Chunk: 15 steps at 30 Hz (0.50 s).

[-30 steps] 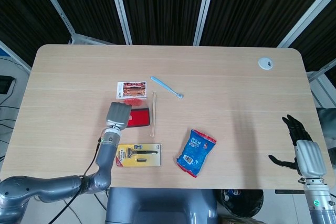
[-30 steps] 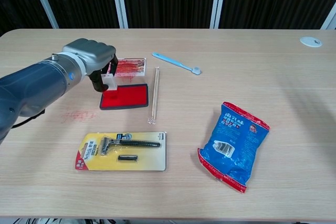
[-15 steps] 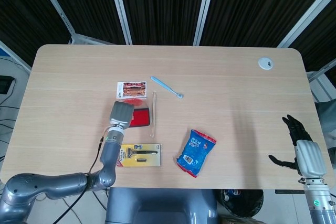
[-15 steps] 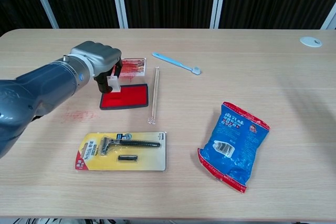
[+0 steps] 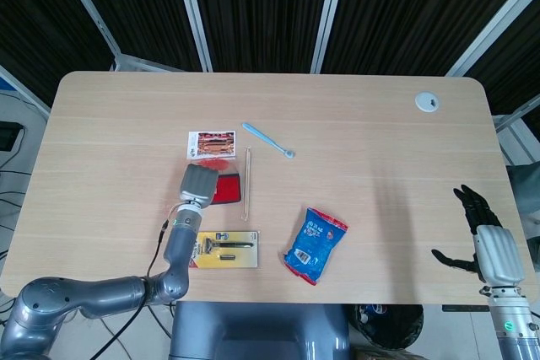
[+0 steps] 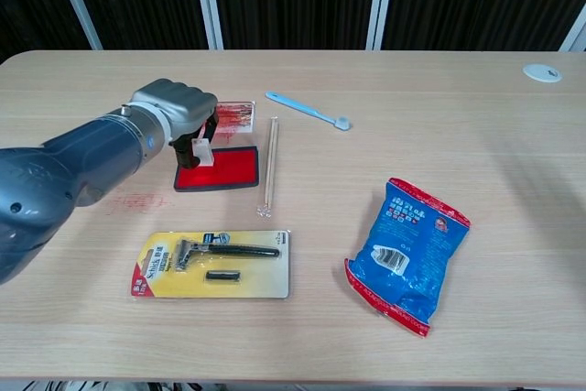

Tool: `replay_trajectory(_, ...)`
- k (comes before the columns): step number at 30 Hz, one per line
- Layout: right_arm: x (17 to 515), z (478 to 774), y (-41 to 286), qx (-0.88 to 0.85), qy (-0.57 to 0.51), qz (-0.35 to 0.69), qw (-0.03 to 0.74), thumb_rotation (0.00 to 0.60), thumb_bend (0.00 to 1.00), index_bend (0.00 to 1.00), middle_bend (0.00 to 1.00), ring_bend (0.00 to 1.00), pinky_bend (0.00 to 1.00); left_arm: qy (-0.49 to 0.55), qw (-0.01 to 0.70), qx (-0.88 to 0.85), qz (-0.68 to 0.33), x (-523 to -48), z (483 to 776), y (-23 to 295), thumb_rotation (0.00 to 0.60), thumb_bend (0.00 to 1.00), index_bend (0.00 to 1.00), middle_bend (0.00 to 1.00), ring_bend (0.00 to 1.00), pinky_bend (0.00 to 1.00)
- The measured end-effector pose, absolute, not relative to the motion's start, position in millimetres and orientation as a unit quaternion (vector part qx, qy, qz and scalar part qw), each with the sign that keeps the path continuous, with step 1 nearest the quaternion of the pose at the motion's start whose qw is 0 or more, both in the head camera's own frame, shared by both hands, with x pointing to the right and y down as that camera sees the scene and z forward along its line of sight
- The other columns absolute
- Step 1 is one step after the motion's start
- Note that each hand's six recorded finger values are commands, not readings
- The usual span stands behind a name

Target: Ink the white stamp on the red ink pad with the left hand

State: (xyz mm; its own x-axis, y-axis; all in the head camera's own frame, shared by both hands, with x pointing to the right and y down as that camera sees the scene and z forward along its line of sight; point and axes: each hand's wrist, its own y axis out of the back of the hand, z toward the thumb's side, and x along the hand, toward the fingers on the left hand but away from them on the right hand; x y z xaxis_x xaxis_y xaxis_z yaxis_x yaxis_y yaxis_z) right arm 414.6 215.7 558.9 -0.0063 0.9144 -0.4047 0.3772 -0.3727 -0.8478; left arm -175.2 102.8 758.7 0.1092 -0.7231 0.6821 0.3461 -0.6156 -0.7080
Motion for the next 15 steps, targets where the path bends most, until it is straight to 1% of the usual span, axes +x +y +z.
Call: replay_trajectory(15, 414.3, 558.5, 215.7, -0.654, -0.495, 0.507, 0.265, 0.600, 0.09, 0.00, 0.00, 0.00, 0.18, 0.147, 0.412, -0.619, -0.652, -174.7, 766.4, 104.4, 0.600, 0.53, 0.75, 0.76, 0.57, 0.61)
